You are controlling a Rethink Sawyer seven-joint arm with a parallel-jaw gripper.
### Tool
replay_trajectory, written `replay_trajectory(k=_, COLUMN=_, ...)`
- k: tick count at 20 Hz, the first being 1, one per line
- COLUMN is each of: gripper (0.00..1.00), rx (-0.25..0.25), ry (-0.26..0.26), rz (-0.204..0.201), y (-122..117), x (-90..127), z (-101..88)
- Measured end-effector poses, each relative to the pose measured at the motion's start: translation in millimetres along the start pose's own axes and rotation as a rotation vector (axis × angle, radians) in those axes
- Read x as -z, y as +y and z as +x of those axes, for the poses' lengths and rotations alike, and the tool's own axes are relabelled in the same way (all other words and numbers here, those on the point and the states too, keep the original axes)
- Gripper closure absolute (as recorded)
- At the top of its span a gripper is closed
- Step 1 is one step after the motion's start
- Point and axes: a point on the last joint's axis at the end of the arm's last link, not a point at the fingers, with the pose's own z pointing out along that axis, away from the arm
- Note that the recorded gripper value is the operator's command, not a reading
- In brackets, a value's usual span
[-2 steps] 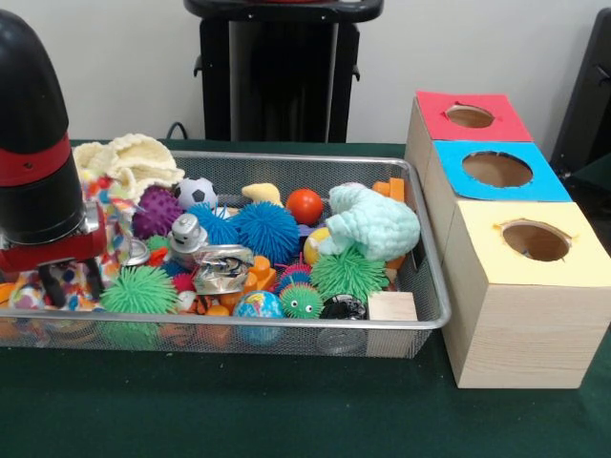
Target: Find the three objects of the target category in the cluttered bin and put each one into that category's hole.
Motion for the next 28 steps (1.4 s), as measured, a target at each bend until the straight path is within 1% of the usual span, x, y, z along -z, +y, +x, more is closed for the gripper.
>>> replay_trajectory(k=21, gripper=1.0, rx=0.002, ry=0.001, rz=0.003, y=-0.2, x=0.7, z=0.2)
replay_trajectory(k=24, gripper=1.0, rx=0.009, ry=0.001, rz=0.01, y=1.4, x=8.7, z=1.0)
replay_trajectory(k=26, gripper=1.0, rx=0.016, ry=-0.001, rz=0.016, y=3.2, x=19.4, z=1.4)
replay_trajectory(k=27, gripper=1.0, rx=0.022, ry=-0.005, rz=0.025, y=5.4, x=36.0, z=1.2)
replay_trajectory(k=28, gripper=1.0, rx=0.023, ry=-0.006, rz=0.027, y=6.1, x=41.8, z=1.3)
